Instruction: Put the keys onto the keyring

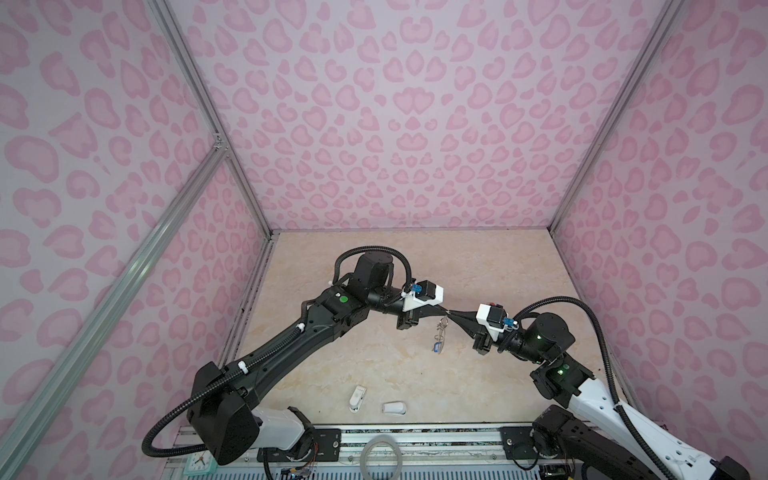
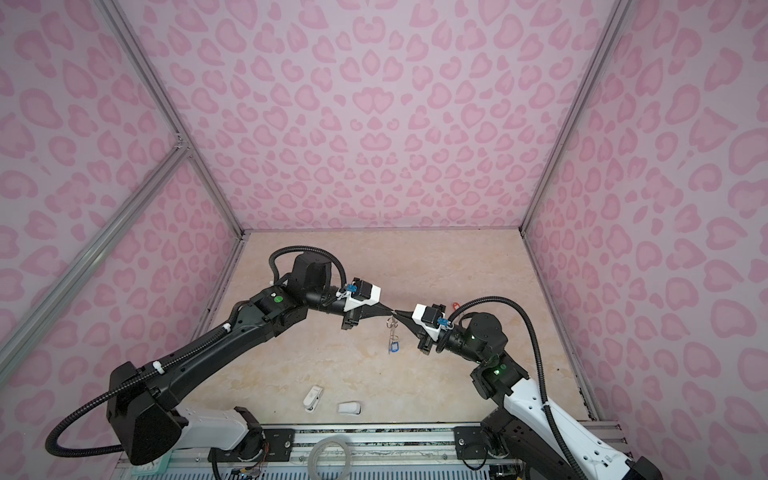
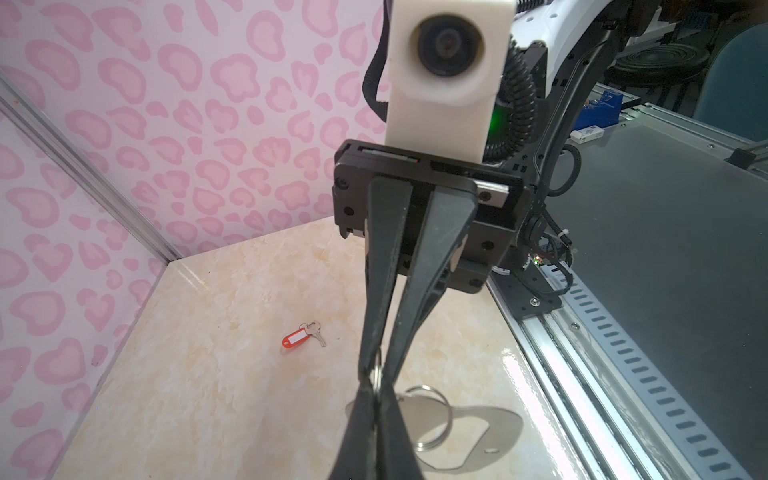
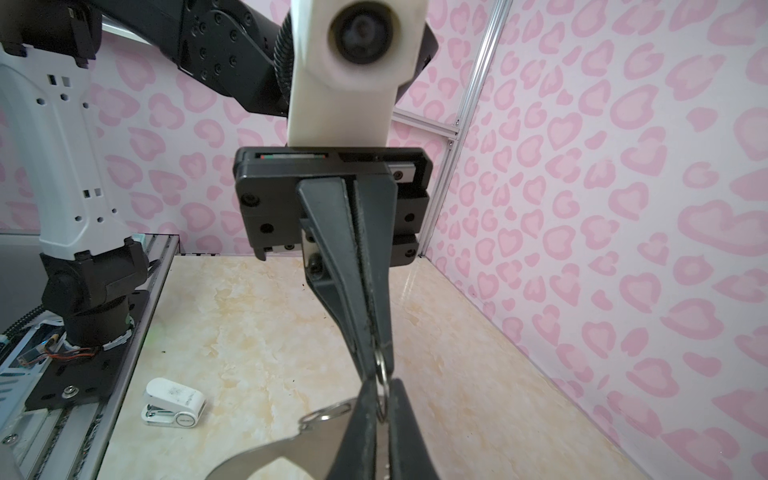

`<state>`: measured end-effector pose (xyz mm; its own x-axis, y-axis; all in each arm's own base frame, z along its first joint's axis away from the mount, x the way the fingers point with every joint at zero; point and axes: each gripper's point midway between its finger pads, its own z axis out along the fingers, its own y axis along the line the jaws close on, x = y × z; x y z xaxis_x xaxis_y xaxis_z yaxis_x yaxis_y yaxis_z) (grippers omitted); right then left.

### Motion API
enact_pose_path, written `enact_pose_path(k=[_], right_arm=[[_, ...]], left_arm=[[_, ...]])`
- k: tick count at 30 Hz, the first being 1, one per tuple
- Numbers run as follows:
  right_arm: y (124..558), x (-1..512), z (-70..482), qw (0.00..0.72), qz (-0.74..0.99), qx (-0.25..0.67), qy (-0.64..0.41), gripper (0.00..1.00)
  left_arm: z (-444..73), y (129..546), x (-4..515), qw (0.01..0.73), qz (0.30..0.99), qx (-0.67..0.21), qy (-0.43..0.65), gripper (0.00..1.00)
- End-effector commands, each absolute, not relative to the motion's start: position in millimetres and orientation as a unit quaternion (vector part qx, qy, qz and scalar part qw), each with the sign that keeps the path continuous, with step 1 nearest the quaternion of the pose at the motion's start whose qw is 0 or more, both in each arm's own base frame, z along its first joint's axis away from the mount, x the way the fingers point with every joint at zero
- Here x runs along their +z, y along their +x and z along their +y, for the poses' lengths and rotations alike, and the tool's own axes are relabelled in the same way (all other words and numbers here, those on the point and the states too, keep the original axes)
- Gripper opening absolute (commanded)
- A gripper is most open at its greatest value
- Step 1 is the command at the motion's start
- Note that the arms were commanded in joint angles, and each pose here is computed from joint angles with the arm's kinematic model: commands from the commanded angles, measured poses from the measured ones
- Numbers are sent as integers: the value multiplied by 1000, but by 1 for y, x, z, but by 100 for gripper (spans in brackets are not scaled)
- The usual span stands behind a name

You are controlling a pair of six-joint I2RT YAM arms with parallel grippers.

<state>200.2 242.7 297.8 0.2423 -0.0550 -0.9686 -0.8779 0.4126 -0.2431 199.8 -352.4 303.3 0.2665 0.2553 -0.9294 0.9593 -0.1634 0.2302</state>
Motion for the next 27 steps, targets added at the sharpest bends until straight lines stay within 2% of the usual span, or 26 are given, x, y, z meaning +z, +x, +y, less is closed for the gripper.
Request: enact_pose_path(k=[1, 18, 24, 26, 27], right_arm=[[201, 295, 242, 652, 532, 315, -439, 13], [198, 292, 240, 648, 536, 316, -439, 0], [201, 291, 230, 650, 550, 303, -428, 0], [201, 291, 225, 651, 556, 295, -425, 0], [201, 290, 223, 650, 561, 290, -423, 0]], left_arm=[[-355, 199, 320, 474, 439, -390, 656, 3], [-356, 197, 322, 477, 439, -388, 655, 3], [-356, 223, 311, 483, 501, -345, 630, 31], [-356, 233, 311, 488, 519, -328, 620, 35], [-356, 239, 312, 493, 531, -321, 610, 41]])
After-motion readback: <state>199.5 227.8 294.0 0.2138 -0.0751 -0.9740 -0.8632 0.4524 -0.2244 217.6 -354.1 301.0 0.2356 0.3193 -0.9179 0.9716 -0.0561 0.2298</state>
